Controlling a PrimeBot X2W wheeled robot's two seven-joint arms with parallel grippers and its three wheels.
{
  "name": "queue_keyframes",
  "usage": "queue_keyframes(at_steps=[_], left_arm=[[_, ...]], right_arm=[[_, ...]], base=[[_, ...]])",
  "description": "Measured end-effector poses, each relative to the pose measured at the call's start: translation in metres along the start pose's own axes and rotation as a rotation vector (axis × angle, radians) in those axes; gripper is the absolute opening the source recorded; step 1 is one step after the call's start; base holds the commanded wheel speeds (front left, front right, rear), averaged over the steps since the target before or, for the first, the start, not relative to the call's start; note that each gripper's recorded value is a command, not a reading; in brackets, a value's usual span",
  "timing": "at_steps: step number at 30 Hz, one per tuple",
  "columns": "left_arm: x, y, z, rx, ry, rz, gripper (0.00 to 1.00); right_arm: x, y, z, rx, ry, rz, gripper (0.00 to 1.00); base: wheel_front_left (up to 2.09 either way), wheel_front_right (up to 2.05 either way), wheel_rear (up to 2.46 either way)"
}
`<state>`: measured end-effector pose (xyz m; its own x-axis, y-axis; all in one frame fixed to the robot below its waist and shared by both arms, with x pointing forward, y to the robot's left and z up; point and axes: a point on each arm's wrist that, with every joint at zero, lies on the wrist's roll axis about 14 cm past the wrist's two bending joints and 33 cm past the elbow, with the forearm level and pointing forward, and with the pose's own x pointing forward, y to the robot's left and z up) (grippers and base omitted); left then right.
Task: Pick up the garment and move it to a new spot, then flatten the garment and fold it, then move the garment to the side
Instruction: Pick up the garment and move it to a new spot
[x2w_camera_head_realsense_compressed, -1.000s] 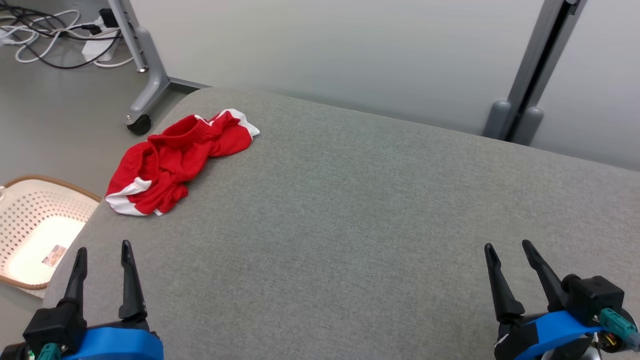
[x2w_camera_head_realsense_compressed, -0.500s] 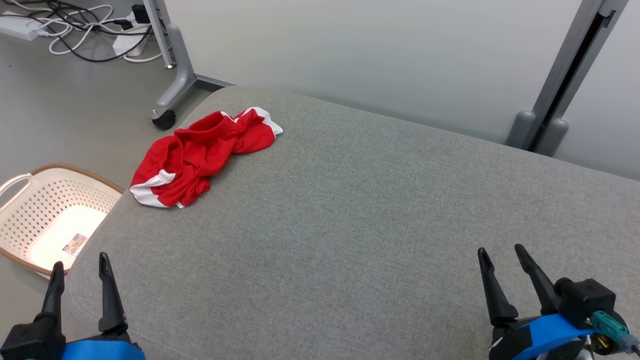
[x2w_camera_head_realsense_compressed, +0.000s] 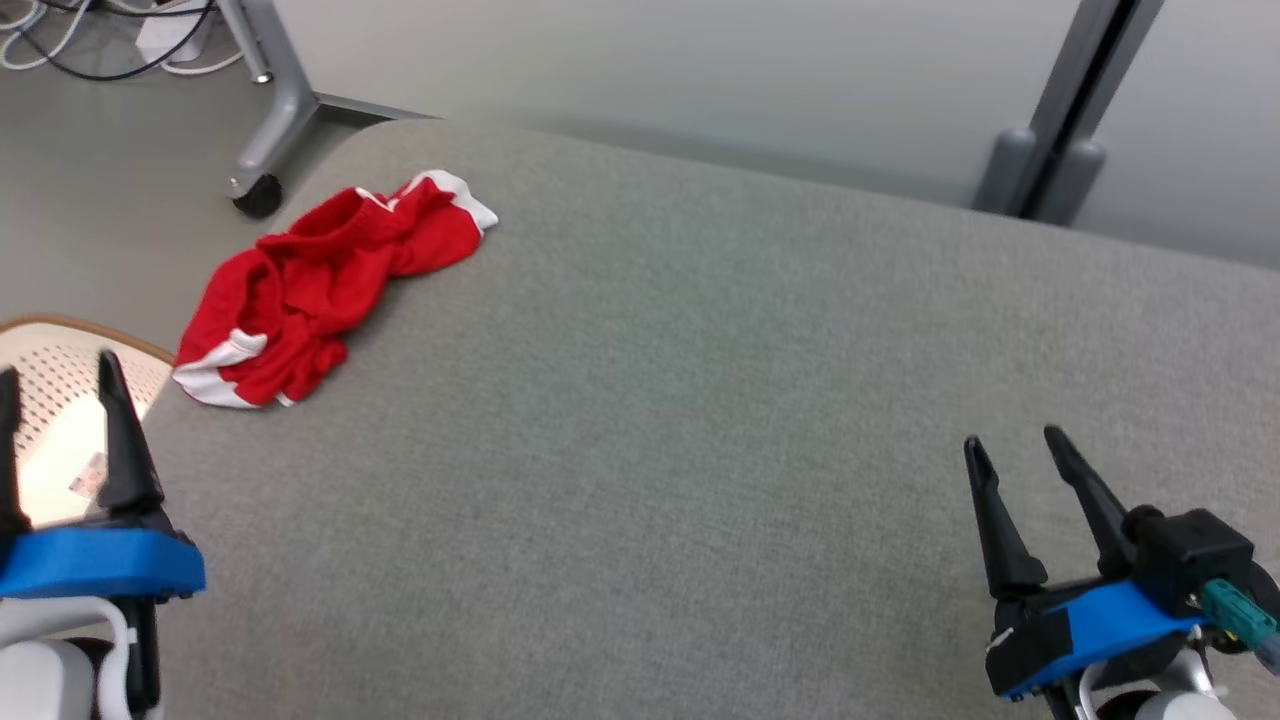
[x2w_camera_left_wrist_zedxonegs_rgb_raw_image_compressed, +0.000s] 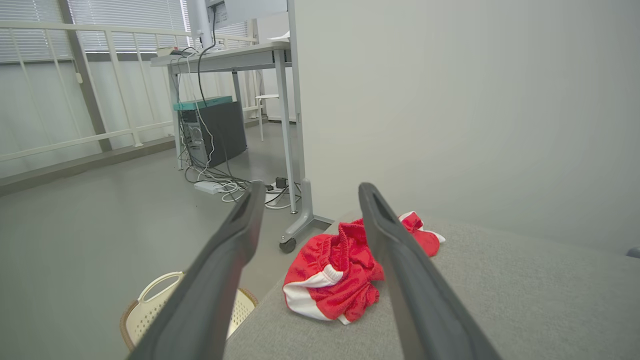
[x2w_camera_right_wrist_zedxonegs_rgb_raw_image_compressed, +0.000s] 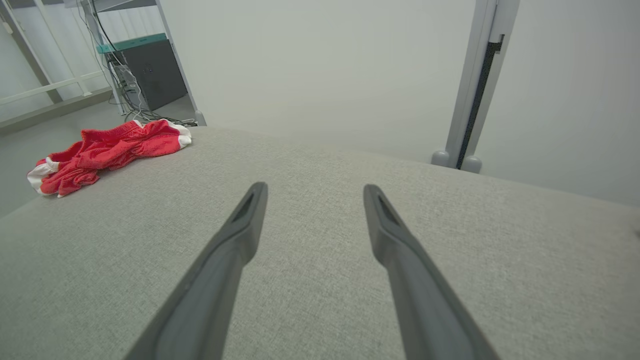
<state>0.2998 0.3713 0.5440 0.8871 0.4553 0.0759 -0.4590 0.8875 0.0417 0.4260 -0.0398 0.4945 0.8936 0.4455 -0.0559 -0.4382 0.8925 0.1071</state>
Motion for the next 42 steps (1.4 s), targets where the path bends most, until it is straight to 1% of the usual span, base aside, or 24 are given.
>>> queue_keyframes(at_steps=[4, 9, 12, 15, 17, 19, 24, 27, 30, 37, 39, 40, 41, 42], left_arm=[[0.051, -0.013, 0.011, 0.02, -0.032, -0.033, 1.0], [0.116, -0.032, 0.005, 0.044, -0.028, -0.073, 1.0], [0.149, -0.038, -0.008, 0.058, 0.0, -0.078, 1.0], [0.174, -0.042, -0.031, 0.066, 0.054, -0.075, 1.0], [0.187, -0.044, -0.048, 0.077, 0.11, -0.076, 1.0], [0.197, -0.044, -0.065, 0.065, 0.159, -0.065, 1.0], [0.202, -0.044, -0.115, 0.054, 0.34, -0.048, 1.0], [0.192, -0.044, -0.147, 0.041, 0.459, -0.038, 1.0], [0.17, -0.045, -0.184, 0.036, 0.628, -0.039, 1.0], [0.135, -0.044, -0.22, -0.015, 0.816, -0.007, 1.0], [0.133, -0.044, -0.221, -0.018, 0.841, -0.006, 1.0], [0.131, -0.044, -0.222, -0.026, 0.849, -0.005, 0.96], [0.13, -0.044, -0.223, -0.028, 0.853, -0.004, 0.46], [0.13, -0.044, -0.222, -0.025, 0.854, -0.008, 0.46]], right_arm=[[0.007, -0.021, -0.004, -0.01, 0.01, -0.048, 1.0], [0.015, -0.058, -0.01, -0.043, 0.025, -0.123, 1.0], [0.018, -0.079, -0.014, -0.064, 0.032, -0.165, 1.0], [0.02, -0.096, -0.019, -0.078, 0.042, -0.202, 1.0], [0.02, -0.105, -0.023, -0.09, 0.05, -0.222, 1.0], [0.02, -0.112, -0.026, -0.096, 0.058, -0.238, 1.0], [0.02, -0.123, -0.03, -0.109, 0.068, -0.263, 1.0], [0.021, -0.126, -0.034, -0.111, 0.076, -0.27, 1.0], [0.021, -0.129, -0.035, -0.114, 0.08, -0.274, 1.0], [0.022, -0.127, -0.032, -0.117, 0.076, -0.27, 1.0], [0.022, -0.126, -0.03, -0.118, 0.072, -0.267, 1.0], [0.021, -0.126, -0.028, -0.119, 0.069, -0.267, 1.0], [0.021, -0.125, -0.027, -0.12, 0.068, -0.267, 1.0], [0.02, -0.125, -0.025, -0.121, 0.066, -0.267, 1.0]], base=[[0.0, 0.0, 0.0], [0.0, 0.0, 0.0], [0.0, 0.0, 0.0], [0.0, 0.0, 0.0], [0.0, 0.0, 0.0], [0.0, 0.0, 0.0], [0.0, 0.0, 0.0], [0.0, 0.0, 0.0], [0.0, 0.0, 0.0], [0.0, 0.0, 0.0], [0.0, 0.0, 0.0], [0.0, 0.0, 0.0], [0.0, 0.0, 0.0], [0.0, 0.0, 0.0]])
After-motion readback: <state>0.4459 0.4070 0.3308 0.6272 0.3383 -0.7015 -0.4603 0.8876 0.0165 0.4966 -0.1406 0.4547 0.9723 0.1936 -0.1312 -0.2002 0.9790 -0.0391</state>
